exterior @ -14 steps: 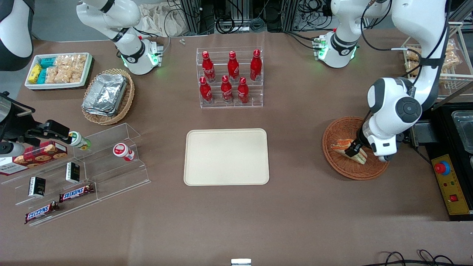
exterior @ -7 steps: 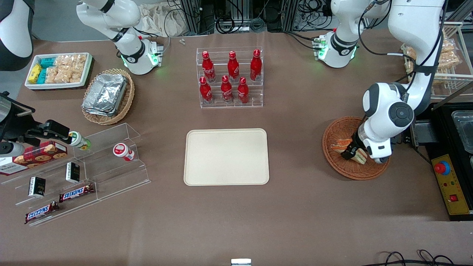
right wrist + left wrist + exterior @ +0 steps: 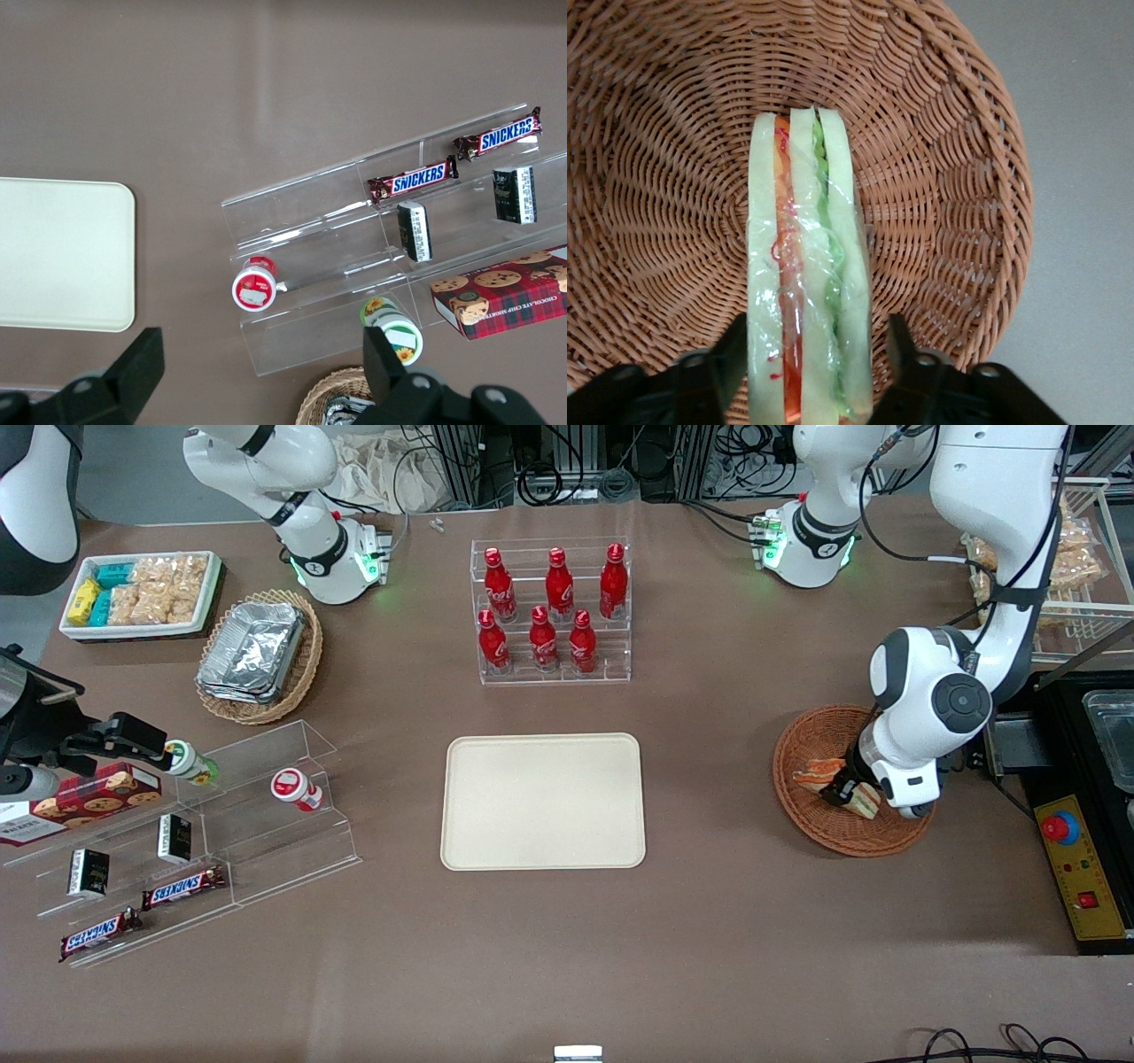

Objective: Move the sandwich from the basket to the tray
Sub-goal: 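Close the left gripper on the sandwich's upright edge, then lift the sandwich with the left gripper and carry it over the cream tray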

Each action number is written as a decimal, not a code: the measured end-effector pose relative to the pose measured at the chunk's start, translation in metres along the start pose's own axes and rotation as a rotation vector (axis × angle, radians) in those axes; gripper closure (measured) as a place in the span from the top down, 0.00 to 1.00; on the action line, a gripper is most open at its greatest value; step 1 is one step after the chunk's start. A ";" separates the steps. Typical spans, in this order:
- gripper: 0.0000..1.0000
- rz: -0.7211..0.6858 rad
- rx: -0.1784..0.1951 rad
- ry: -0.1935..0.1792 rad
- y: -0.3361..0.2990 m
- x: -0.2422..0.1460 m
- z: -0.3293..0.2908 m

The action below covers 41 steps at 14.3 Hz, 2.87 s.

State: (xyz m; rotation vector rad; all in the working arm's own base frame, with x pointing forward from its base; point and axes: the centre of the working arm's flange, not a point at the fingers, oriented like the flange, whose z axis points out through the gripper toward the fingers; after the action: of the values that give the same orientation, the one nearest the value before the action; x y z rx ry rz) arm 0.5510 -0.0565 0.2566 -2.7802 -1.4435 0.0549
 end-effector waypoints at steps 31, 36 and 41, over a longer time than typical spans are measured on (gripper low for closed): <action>0.15 0.667 0.019 -0.101 0.129 -0.225 -0.262; 0.15 0.771 -0.031 -0.126 0.170 -0.280 -0.196; 0.15 0.869 -0.064 -0.077 0.201 -0.317 -0.125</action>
State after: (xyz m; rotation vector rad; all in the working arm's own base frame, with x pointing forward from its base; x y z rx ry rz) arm 0.5372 -0.4302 0.3850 -3.2327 -0.1451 0.1175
